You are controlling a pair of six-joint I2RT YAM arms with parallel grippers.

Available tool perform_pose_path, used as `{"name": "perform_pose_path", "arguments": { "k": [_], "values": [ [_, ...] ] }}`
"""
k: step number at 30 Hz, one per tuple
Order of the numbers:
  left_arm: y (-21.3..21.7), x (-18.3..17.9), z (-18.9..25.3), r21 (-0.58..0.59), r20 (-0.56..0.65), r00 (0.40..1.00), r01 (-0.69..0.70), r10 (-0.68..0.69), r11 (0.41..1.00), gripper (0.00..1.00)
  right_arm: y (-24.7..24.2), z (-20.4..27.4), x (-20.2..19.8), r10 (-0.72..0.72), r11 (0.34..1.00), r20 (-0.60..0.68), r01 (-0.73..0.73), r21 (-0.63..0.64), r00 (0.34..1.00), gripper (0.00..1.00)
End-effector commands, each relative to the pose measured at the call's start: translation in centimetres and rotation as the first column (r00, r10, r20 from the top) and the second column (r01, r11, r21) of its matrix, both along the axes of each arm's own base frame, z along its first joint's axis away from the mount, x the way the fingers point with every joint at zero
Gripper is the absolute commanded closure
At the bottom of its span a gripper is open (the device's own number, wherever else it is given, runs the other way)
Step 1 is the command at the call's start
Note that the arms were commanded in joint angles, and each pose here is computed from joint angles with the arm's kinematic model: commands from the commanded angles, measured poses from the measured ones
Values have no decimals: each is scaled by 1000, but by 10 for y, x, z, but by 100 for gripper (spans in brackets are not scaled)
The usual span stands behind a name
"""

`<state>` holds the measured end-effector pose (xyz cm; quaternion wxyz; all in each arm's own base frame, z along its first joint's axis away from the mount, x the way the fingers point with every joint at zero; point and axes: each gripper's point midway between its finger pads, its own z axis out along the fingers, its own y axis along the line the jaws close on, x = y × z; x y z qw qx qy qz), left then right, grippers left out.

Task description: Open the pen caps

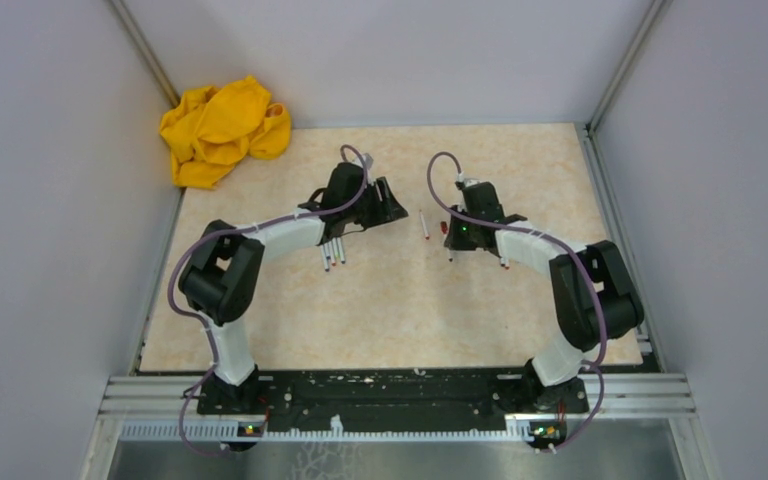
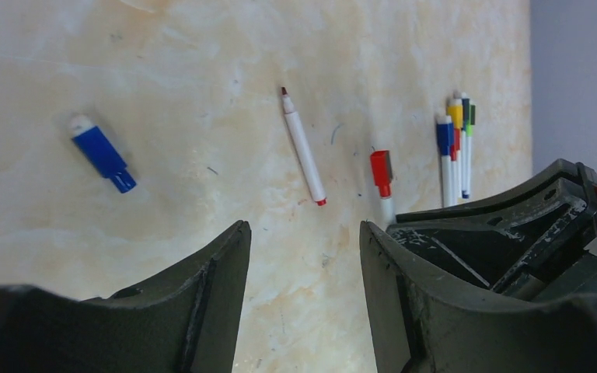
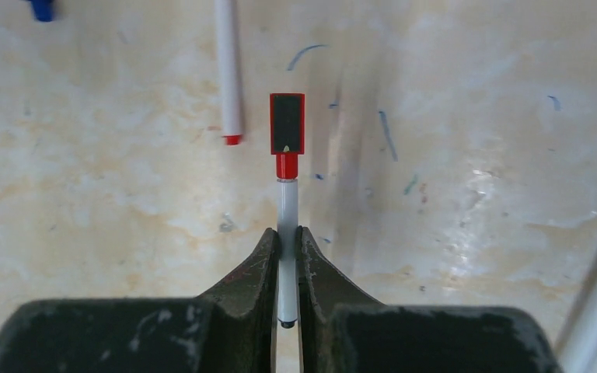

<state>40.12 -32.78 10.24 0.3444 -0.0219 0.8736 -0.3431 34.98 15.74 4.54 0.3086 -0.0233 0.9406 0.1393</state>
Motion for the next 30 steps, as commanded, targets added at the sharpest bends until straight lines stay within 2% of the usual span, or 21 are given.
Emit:
{"name": "perform_pose_path", "arguments": {
  "k": [1,13,30],
  "values": [
    [-25,-11,12,-115,-4,994,109,-110,987,40,47,52,15,127,976,136,-148,162,983,100],
    [-38,-17,4,-176,-59,988,133,-145,975,40,95,80,13,222,922,194,-271,278,955,100],
    [-32,-12,1,-182,-90,993,52,-70,982,45,120,80,5,287,896,190,-334,294,939,100]
  ]
}}
